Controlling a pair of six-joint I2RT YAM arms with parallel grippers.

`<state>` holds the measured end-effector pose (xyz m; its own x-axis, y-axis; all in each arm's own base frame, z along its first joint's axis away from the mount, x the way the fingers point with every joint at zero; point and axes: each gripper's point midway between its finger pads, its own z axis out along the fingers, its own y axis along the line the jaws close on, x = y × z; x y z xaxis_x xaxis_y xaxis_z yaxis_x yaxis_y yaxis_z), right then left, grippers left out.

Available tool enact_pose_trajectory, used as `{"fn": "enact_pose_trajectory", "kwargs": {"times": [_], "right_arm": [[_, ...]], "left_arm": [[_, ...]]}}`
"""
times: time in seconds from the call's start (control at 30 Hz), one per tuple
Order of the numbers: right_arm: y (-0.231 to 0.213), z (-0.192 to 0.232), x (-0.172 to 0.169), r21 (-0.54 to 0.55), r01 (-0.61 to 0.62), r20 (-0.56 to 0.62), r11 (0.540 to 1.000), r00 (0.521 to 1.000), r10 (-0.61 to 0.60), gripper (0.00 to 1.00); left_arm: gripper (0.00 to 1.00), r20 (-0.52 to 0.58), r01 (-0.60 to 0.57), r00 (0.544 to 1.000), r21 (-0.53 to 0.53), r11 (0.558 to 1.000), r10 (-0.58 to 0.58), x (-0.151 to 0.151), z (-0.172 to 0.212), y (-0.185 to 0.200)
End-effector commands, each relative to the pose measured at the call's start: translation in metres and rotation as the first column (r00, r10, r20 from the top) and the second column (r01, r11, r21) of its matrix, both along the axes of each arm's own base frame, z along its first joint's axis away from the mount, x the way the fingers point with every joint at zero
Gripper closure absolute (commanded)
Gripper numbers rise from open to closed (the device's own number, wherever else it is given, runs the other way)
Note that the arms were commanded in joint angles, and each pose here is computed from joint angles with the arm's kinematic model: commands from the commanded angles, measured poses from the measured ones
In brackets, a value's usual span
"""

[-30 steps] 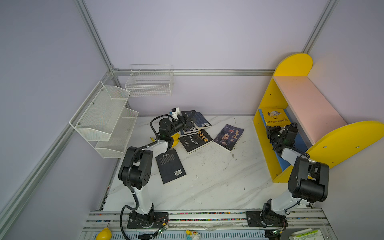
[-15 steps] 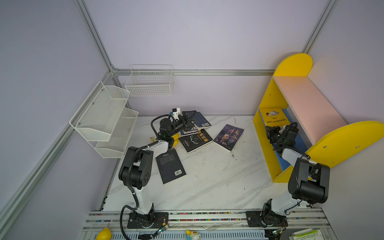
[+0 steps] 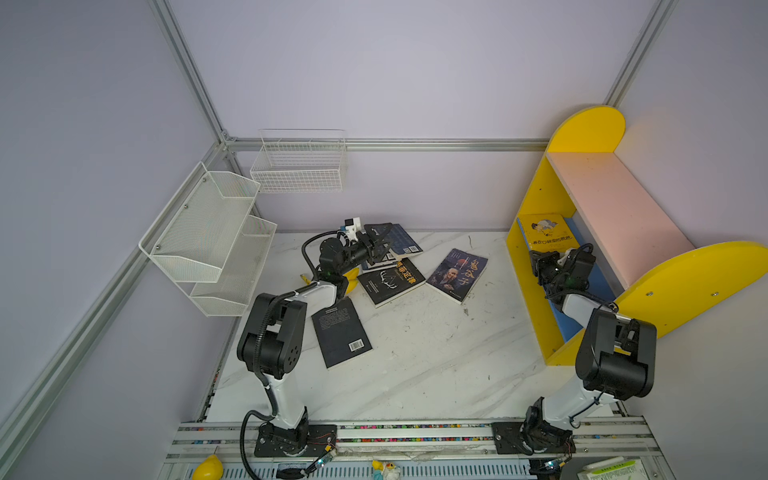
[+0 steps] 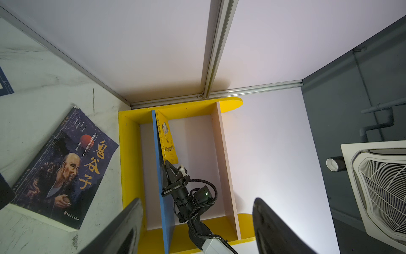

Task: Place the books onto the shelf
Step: 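Open the right gripper and release the yellow book on the shelf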

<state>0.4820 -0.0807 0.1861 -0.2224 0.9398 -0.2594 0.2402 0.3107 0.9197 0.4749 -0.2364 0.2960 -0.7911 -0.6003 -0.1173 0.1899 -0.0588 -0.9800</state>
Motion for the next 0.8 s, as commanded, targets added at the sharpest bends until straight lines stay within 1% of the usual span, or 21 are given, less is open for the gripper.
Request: {"fn": "enact_pose_trajectory", "kwargs": {"times": [0.0, 0.07, 0.17, 0.2, 0.37, 0.4, 0.47, 0.57, 0.77], "right_arm": [[-0.007, 0.003, 0.003, -0.011, 0.006, 0.007, 1.000, 1.000, -0.006, 1.00], [-0.008, 0.001, 0.003, -0.006, 0.012, 0.002, 1.000, 1.000, -0.012, 1.00], [-0.010, 0.000, 0.002, 0.011, 0.033, -0.009, 0.999, 0.999, -0.033, 0.86], [-0.011, 0.001, 0.001, 0.016, 0.042, -0.011, 0.999, 0.999, -0.041, 0.83], [-0.014, 0.006, 0.001, 0.025, 0.062, -0.002, 0.998, 0.998, -0.062, 0.79], [-0.015, 0.007, 0.001, 0.029, 0.066, -0.001, 0.997, 0.998, -0.066, 0.76], [-0.015, 0.008, 0.000, 0.032, 0.069, 0.002, 0.997, 0.998, -0.069, 0.65], [-0.015, 0.010, -0.001, 0.037, 0.076, 0.002, 0.996, 0.997, -0.076, 0.56], [-0.016, 0.011, -0.009, 0.038, 0.094, -0.015, 0.995, 0.995, -0.094, 0.47]], "left_arm": [[0.22, 0.059, -0.001, 0.998, -0.013, 1.000, 0.002, -0.012, 0.019, 0.001], [0.22, 0.059, -0.001, 0.998, -0.013, 1.000, 0.002, -0.013, 0.020, 0.002], [0.22, 0.060, -0.001, 0.998, -0.012, 1.000, 0.002, -0.013, 0.020, 0.002], [0.22, 0.063, -0.001, 0.998, -0.013, 1.000, 0.002, -0.014, 0.021, 0.002], [0.22, 0.065, -0.002, 0.998, -0.007, 1.000, 0.002, -0.016, 0.022, 0.002], [0.22, 0.067, 0.000, 0.998, -0.006, 1.000, 0.001, -0.016, 0.022, 0.002], [0.22, 0.066, 0.001, 0.998, -0.006, 1.000, -0.001, -0.017, 0.023, 0.002], [0.22, 0.067, 0.002, 0.998, -0.007, 1.000, -0.002, -0.017, 0.023, 0.002], [0.22, 0.066, 0.011, 0.998, -0.008, 1.000, -0.010, -0.019, 0.023, 0.001]]}}
